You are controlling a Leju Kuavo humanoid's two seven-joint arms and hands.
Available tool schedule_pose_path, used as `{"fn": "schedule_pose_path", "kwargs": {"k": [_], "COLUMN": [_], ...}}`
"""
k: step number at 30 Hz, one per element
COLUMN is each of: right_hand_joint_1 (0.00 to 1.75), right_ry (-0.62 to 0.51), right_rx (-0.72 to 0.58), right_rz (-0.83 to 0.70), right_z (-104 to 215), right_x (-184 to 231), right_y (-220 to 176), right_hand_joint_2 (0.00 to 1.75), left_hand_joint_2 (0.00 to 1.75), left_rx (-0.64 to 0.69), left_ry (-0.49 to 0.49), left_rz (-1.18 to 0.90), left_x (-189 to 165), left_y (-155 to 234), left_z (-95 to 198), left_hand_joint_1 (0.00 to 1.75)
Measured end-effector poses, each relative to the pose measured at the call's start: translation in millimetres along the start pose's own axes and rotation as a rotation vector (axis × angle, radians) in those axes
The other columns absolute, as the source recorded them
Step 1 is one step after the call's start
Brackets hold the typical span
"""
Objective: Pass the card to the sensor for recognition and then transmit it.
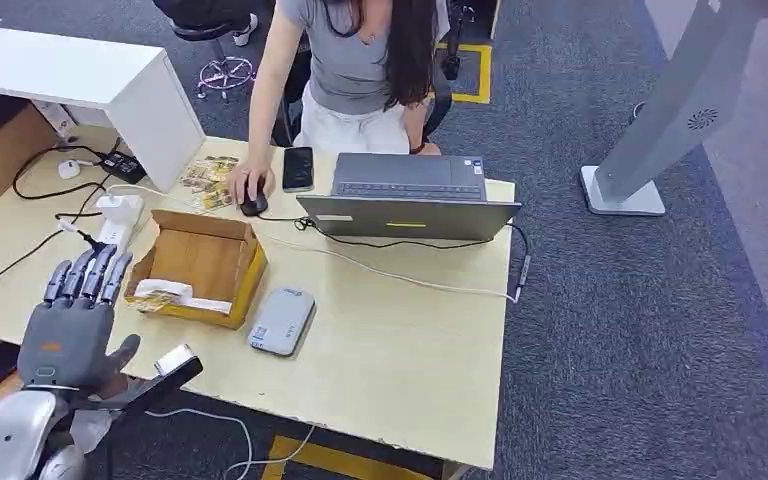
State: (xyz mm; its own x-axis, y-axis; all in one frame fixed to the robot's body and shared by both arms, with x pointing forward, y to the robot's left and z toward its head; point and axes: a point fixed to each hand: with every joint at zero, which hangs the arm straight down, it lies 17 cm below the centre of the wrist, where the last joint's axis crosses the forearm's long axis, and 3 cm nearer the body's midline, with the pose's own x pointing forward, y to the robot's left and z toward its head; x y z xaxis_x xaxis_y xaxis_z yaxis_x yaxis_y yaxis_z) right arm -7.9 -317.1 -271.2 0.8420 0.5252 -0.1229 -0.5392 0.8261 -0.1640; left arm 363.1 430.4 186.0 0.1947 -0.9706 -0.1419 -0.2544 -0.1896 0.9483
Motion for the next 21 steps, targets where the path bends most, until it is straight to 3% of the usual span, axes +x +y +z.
{"fn": "schedule_pose_path", "kwargs": {"k": [9,21], "right_hand_joint_1": [0.0,0.0], "right_ry": [0.005,0.012], "right_rx": [-0.015,-0.021], "right_rz": [-0.003,-0.003], "right_z": [0.4,0.3], "right_x": [-1.6,-2.5], "right_y": [-4.8,-6.1], "right_hand_joint_2": [0.0,0.0], "left_hand_joint_2": [1.75,1.75], "left_rx": [-0.053,-0.089], "left_ry": [0.063,0.128], "left_rz": [-0.061,-0.055], "left_x": [-32.9,-42.3], "left_y": [-26.8,-45.2], "left_z": [10.5,3.0], "left_hand_joint_1": [0.0,0.0]}}
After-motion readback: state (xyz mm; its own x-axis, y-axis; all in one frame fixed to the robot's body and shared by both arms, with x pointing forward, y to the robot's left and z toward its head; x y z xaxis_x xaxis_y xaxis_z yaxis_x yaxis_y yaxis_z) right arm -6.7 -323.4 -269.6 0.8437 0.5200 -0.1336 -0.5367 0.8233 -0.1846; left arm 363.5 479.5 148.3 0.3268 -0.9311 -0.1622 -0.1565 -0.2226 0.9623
